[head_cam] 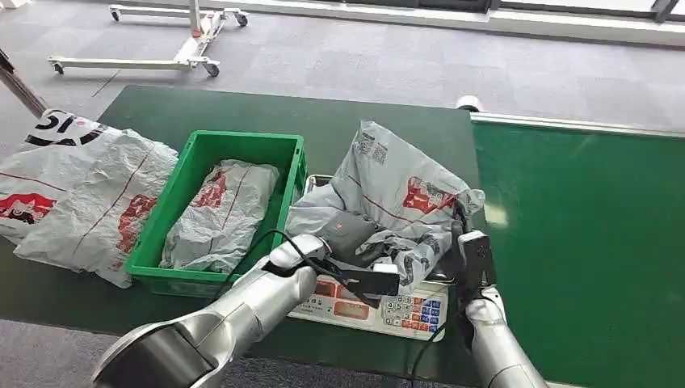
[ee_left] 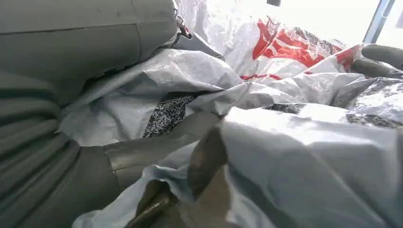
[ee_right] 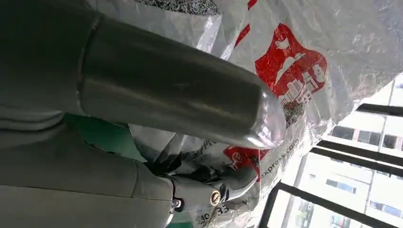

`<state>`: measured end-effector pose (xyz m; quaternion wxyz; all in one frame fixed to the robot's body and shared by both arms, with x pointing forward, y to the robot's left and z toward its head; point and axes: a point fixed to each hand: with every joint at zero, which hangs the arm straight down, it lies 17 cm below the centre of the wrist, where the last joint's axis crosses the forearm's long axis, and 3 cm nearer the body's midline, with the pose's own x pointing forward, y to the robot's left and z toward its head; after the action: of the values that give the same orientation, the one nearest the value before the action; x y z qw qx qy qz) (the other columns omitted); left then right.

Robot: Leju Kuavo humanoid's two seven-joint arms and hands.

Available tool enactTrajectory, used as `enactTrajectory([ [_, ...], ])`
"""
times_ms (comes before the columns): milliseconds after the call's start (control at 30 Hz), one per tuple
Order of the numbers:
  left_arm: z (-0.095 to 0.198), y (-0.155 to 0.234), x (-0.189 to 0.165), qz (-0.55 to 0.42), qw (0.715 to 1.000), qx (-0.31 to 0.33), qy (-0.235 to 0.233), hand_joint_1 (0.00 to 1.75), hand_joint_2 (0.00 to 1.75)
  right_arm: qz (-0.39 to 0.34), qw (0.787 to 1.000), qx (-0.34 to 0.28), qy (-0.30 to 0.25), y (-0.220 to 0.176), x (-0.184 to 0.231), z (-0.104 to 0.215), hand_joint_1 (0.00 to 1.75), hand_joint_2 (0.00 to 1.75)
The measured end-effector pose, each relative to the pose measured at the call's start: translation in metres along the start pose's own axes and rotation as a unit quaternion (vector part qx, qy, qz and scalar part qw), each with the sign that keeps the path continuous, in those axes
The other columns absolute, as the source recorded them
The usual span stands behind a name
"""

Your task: Moved the parcel from conveyor to table for the left to box.

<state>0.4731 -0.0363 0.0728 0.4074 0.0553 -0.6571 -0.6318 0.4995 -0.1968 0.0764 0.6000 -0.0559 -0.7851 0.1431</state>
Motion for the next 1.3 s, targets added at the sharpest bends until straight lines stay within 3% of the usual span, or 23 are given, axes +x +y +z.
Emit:
enactTrajectory([
  [600,0.002,0.017,-0.008,0.009,0.999,0.034,0.001,1.75,1.75,-0.003,1.000,-0.007,0.001,-0.002,0.001,-0.003,0.00,0.00],
  [667,0.008,0.046,-0.015,-0.001,0.996,0.086,-0.014,1.75,1.75,0.001,1.000,-0.023,0.003,-0.009,-0.001,-0.002,0.00,0.00],
  [767,0.028,0.128,-0.038,-0.014,0.984,0.175,-0.027,1.75,1.75,0.005,0.999,-0.033,0.002,-0.021,-0.005,0.006,0.00,0.00],
  [900,0.093,0.250,-0.083,-0.011,0.955,0.296,-0.001,1.75,1.75,0.018,0.998,-0.053,0.008,-0.043,-0.015,0.028,0.00,0.00],
  [967,0.144,0.311,-0.098,-0.024,0.933,0.358,0.009,1.75,1.75,0.024,0.997,-0.067,0.010,-0.056,-0.019,0.042,0.00,0.00],
  [1033,0.192,0.349,-0.108,-0.037,0.911,0.410,0.016,1.75,1.75,0.028,0.996,-0.078,0.012,-0.065,-0.022,0.054,0.00,0.00],
  [1200,0.364,0.384,-0.127,-0.056,0.816,0.573,0.039,1.75,1.75,0.050,0.995,-0.088,0.013,-0.080,-0.018,0.070,0.00,0.00],
  [1300,0.431,0.397,-0.143,-0.078,0.793,0.600,0.068,1.75,1.75,0.055,0.994,-0.094,0.010,-0.085,-0.011,0.065,0.00,0.00],
])
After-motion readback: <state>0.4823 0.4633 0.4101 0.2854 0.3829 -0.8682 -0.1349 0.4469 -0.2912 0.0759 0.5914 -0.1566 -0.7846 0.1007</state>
